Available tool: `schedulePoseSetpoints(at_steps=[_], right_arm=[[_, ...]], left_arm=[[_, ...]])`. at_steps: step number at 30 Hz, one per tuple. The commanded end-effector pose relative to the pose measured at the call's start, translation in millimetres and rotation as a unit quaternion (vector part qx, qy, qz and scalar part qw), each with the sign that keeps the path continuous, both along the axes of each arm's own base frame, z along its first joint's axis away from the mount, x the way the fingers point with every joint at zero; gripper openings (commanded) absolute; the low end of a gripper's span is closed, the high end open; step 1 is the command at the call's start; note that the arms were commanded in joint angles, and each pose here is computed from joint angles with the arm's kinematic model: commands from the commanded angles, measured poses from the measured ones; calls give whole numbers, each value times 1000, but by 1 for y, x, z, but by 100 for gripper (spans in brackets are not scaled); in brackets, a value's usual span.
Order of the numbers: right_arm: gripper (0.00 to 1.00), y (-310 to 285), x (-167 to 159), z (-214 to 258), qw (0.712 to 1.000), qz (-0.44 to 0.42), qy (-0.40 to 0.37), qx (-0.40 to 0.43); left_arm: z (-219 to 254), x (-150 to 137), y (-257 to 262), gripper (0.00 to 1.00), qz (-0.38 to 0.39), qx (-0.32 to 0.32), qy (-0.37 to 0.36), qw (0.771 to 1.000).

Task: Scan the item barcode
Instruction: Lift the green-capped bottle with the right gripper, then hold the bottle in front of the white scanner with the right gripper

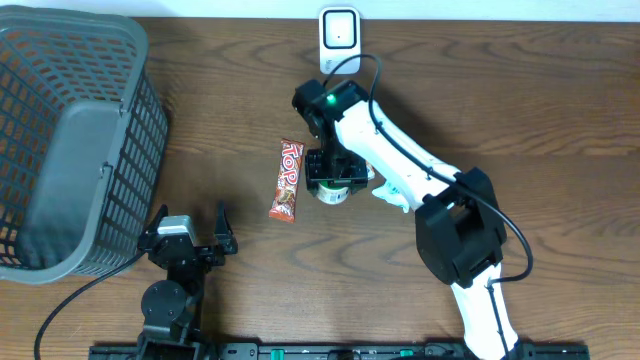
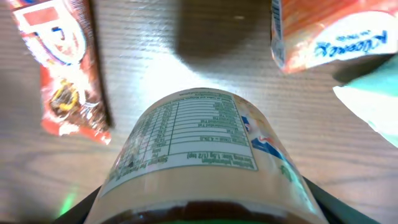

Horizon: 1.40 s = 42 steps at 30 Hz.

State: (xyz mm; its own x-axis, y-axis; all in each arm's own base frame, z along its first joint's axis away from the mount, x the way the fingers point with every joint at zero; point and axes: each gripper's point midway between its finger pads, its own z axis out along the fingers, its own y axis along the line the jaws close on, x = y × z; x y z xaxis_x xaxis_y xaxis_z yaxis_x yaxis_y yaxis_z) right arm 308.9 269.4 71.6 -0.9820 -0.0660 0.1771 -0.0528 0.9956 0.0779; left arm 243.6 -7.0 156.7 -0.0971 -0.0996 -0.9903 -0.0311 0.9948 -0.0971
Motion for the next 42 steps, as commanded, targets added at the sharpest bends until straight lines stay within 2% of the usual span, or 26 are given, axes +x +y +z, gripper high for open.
schedulePoseSetpoints(at_steps=[1,8,14,17,24,27,31,34,37,42], right_arm=[[53,1,4,35,1000,-2,-13,28],[54,-2,-27,52,996,-6,72,51],[55,9,-55,67,983,30,142,115],[58,18,-59,72,977,32,156,145],[58,11,-53,68,981,34,143,128],[50,11,-41,63,985,39,113,127],[50,18,-8,59,989,57,34,133],[50,34,20,69,982,78,-33,169],[50,57,51,106,962,106,-119,220],[51,68,63,203,905,193,-256,279]], left_arm=[[-16,0,4,98,11,11,20,1000],[-16,-1,-12,98,-23,11,19,999],[-16,-2,-22,98,-43,12,19,999],[-16,-2,-22,98,-43,12,19,999],[-16,-2,-22,98,-43,12,19,999],[-17,-2,-22,98,-43,12,20,999],[-17,-2,-22,98,-43,12,20,999],[-17,-2,-22,98,-43,12,20,999],[-17,-2,-22,98,-43,12,20,999],[-17,-2,-22,98,-43,12,20,999]])
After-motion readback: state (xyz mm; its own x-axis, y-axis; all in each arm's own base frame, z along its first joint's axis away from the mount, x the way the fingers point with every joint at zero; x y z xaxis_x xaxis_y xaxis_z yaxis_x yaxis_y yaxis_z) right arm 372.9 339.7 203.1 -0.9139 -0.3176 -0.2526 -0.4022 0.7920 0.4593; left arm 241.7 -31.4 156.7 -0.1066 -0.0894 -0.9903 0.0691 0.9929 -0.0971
